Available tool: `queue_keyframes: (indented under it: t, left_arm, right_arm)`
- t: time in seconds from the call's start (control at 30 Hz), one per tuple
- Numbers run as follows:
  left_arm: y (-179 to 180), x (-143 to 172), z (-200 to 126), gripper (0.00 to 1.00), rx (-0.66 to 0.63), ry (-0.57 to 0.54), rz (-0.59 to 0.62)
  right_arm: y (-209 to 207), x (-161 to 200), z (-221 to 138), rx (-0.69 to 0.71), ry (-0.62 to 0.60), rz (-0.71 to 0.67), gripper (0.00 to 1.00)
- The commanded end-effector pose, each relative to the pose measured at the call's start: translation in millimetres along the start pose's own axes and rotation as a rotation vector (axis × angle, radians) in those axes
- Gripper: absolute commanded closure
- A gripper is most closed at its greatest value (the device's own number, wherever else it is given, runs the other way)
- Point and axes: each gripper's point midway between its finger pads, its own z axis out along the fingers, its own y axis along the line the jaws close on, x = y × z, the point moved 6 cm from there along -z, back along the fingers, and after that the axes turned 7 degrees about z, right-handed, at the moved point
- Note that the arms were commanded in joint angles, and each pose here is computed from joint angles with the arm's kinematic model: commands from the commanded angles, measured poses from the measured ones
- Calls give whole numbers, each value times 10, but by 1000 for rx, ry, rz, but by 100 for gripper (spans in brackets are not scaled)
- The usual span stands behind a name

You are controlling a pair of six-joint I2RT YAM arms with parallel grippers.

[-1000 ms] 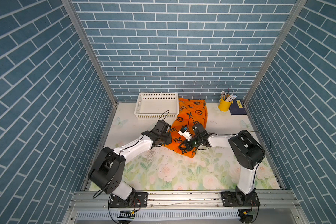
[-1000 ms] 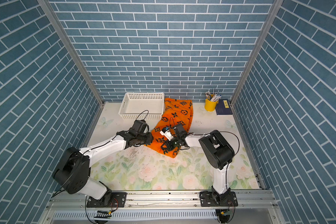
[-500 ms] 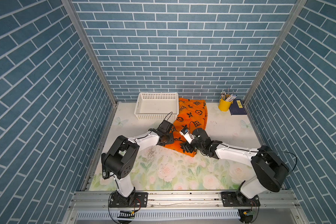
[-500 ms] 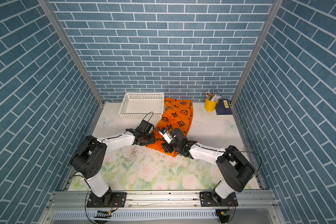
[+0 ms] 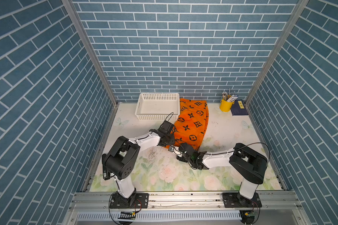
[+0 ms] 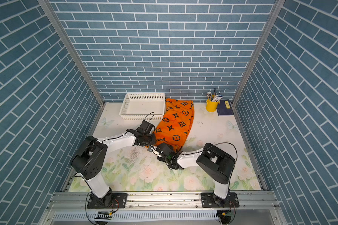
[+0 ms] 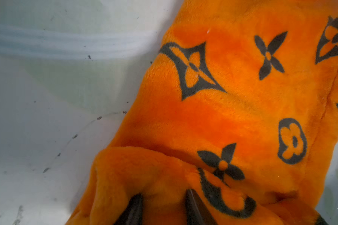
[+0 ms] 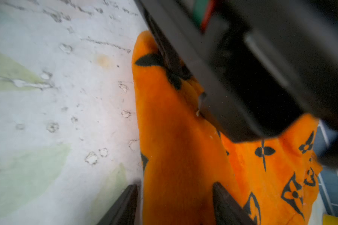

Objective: Roll up the pillowcase
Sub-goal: Roll the pillowcase at the center of the board.

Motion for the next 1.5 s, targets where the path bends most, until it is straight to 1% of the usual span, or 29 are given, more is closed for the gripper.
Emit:
queue_keyframes:
  t: [0.0,0.07,0.1,0.13,0.17,0.27,0.4,0.47,0.5,0.57,0.73,0.8,0.93,1.0,1.13,1.27,1.3,1.33,1.4,1.43,1.47]
  left_arm:
    - [40,69,54,59,-12,51,-10]
    - [26,20,9,59,-3,37,-13]
    - [26,-20,-30,58,-1,28,-17]
    - [25,-60,-71,58,3,19,-21]
    - [32,-117,-132,58,7,5,-27]
    - [107,-302,-330,55,-3,-39,-57]
    - [245,-497,-617,53,-11,-104,-92]
    - [307,-529,-719,53,-18,-128,-97]
    - [328,-532,-755,52,-26,-139,-94]
    - [350,-512,-785,52,-32,-151,-88]
    - [281,-387,-709,52,52,-144,-78]
    - [212,-342,-666,52,68,-142,-55]
    - [57,-282,-564,53,87,-121,6]
    - [-6,-265,-505,53,95,-114,30]
    - [-64,-264,-359,54,90,-97,41]
    - [-80,-314,-158,55,67,-80,28]
    - [-82,-323,-109,55,60,-73,23]
    - [-79,-338,-55,55,53,-67,15]
    - [-77,-340,52,55,43,-48,1]
    - [-66,-330,105,56,28,-33,-4]
    - [-57,-316,154,56,19,-19,-6]
  right_arm:
    - [-18,-34,59,25,16,-19,62]
    - [19,-26,48,-13,24,4,85]
    - [33,-31,29,-34,22,24,93]
    - [47,-28,12,-54,22,40,99]
    - [60,-39,-14,-77,18,61,100]
    - [93,-44,-82,-147,15,126,100]
    - [63,-76,-159,-306,3,265,100]
    - [-10,-54,-151,-367,11,331,100]
    - [-34,-48,-145,-430,10,371,100]
    - [-138,2,-92,-488,19,450,100]
    - [-353,139,93,-629,49,631,100]
    - [-408,208,186,-687,67,711,100]
    - [-511,345,330,-758,92,846,100]
    - [-579,431,377,-771,104,916,100]
    - [-713,576,416,-803,105,1032,100]
    - [-763,640,429,-797,114,1061,100]
    - [-769,635,427,-796,110,1060,98]
    - [-779,625,425,-794,106,1059,93]
    - [-807,611,419,-776,105,1065,75]
    - [-842,588,401,-760,97,1061,67]
    - [-888,558,377,-733,91,1056,61]
